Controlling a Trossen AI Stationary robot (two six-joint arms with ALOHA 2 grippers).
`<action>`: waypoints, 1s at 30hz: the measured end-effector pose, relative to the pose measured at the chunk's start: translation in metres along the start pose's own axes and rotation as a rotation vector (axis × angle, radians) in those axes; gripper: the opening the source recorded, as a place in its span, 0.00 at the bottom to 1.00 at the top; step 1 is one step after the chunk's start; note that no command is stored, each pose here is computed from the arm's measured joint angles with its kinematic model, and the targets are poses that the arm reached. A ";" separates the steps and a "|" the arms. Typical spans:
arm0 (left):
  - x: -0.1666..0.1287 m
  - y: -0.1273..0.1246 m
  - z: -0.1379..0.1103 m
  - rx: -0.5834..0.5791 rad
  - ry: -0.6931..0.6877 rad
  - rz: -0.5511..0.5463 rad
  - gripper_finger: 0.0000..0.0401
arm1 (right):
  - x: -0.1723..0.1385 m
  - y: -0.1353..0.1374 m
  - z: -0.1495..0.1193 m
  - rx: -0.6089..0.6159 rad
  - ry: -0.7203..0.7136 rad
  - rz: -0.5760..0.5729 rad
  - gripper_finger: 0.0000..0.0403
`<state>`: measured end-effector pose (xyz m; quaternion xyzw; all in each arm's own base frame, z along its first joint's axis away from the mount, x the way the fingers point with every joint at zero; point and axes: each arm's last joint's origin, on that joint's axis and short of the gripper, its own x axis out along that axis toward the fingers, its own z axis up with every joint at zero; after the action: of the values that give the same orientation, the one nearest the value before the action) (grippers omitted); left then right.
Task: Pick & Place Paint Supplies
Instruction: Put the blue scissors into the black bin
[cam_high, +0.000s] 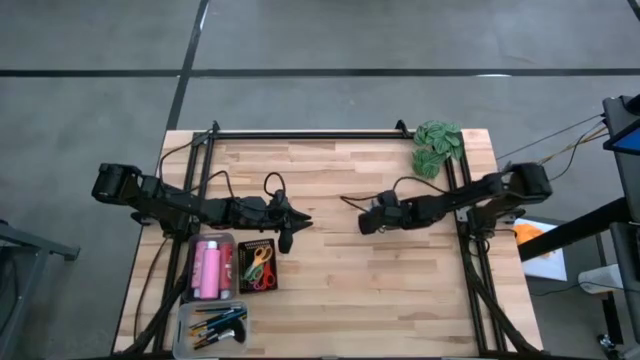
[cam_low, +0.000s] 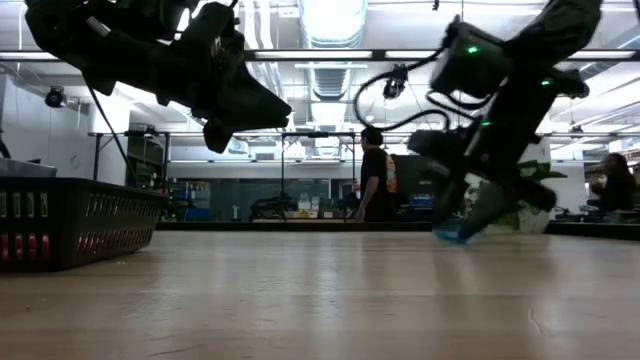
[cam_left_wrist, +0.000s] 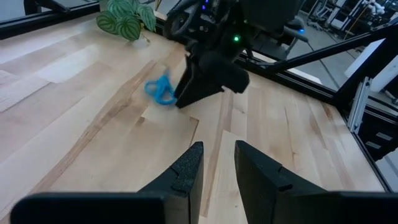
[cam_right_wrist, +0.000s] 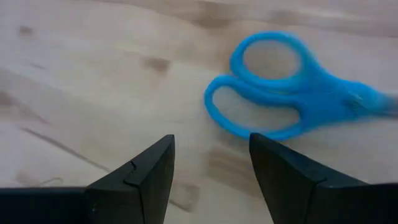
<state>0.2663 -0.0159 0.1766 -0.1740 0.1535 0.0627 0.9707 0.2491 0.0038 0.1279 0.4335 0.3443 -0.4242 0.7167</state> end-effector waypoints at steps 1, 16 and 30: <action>0.000 0.000 0.000 0.000 0.001 0.001 0.23 | 0.004 0.004 -0.001 -0.006 0.014 0.011 0.52; 0.000 0.000 -0.001 0.001 0.008 0.003 0.23 | 0.032 0.079 0.006 -0.227 0.035 0.032 0.52; 0.000 0.001 -0.002 0.002 0.016 0.006 0.23 | 0.014 0.100 0.039 -0.338 -0.007 -0.025 0.52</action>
<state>0.2658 -0.0158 0.1751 -0.1732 0.1619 0.0642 0.9694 0.3501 -0.0097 0.1642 0.3010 0.4137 -0.3707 0.7752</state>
